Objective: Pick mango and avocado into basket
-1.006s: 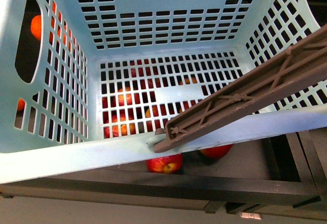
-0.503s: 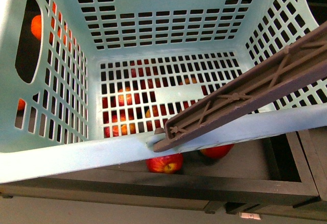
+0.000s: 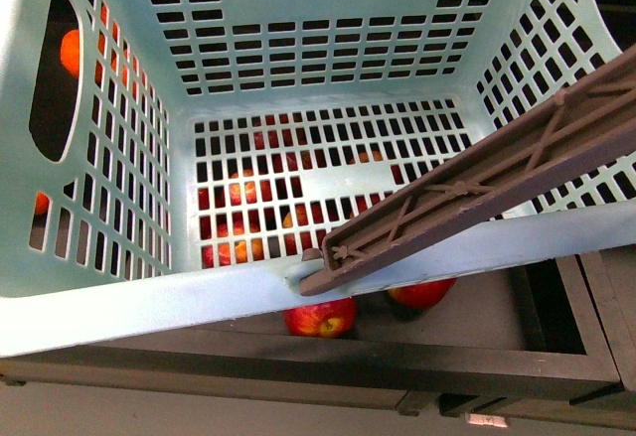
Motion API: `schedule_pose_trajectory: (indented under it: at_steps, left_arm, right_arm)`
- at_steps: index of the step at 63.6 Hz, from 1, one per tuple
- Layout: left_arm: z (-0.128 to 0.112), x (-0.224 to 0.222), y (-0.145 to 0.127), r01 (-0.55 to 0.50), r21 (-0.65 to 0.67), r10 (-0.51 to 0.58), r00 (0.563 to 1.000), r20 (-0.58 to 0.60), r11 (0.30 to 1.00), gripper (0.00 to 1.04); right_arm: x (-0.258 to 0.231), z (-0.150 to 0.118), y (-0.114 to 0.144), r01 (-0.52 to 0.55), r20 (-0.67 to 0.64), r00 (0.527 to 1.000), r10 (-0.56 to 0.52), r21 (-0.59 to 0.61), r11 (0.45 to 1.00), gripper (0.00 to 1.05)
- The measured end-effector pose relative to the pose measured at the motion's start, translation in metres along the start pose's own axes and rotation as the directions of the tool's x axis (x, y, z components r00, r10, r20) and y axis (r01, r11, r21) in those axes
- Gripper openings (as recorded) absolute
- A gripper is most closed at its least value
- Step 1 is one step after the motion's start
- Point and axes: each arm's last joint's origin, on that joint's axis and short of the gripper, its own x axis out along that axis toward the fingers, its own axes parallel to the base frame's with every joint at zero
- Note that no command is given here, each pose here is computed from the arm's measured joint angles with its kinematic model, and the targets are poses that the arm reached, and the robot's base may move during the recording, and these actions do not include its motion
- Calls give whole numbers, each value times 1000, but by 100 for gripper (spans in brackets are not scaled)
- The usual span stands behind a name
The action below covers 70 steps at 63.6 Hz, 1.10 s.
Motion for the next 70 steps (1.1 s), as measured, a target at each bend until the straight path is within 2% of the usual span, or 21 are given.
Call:
schedule_pose_trajectory:
  at_steps: [5,8,21,27,41,63,65,66,68,70]
  left_arm:
    - [0,0,0,0,0,0,1000,0,1000,14]
    - [0,0,0,0,0,0,1000,0,1000,14]
    - [0,0,0,0,0,0,1000,0,1000,14]
    - [0,1,1,-5,2,5,1000,-4,1000,14]
    - [0,1,1,-12,2,12,1000,4,1000,14]
    - [-1,1,1,-4,0,4,1000,-8,1000,14]
    - [-1,1,1,-5,0,5,1000,-7,1000,14]
    - [-1,1,1,-5,0,5,1000,-7,1000,14]
    - [-1,1,1,-6,1,6,1000,-4,1000,14]
    - [-1,1,1,-7,1,7,1000,-2,1000,14]
  right_arm:
    - [7,-10,3,-4,-27,1000,4,-7,1000,61]
    - [10,-14,3,-1,-43,999,1,-8,1000,70]
    - [10,-19,2,19,-44,999,-19,-9,1000,97]
    - [3,-15,-2,39,-10,999,-39,-5,999,96]
    - [-36,5,-29,219,159,962,-223,46,975,96]
    - [-38,6,-30,222,164,960,-227,48,974,96]
    - [-37,4,-30,285,168,941,-293,69,956,96]
    - [-38,1,-31,366,172,910,-378,98,925,96]
    - [-40,-3,-34,454,179,864,-471,126,882,96]
    - [-41,-5,-35,494,188,838,-513,141,858,96]
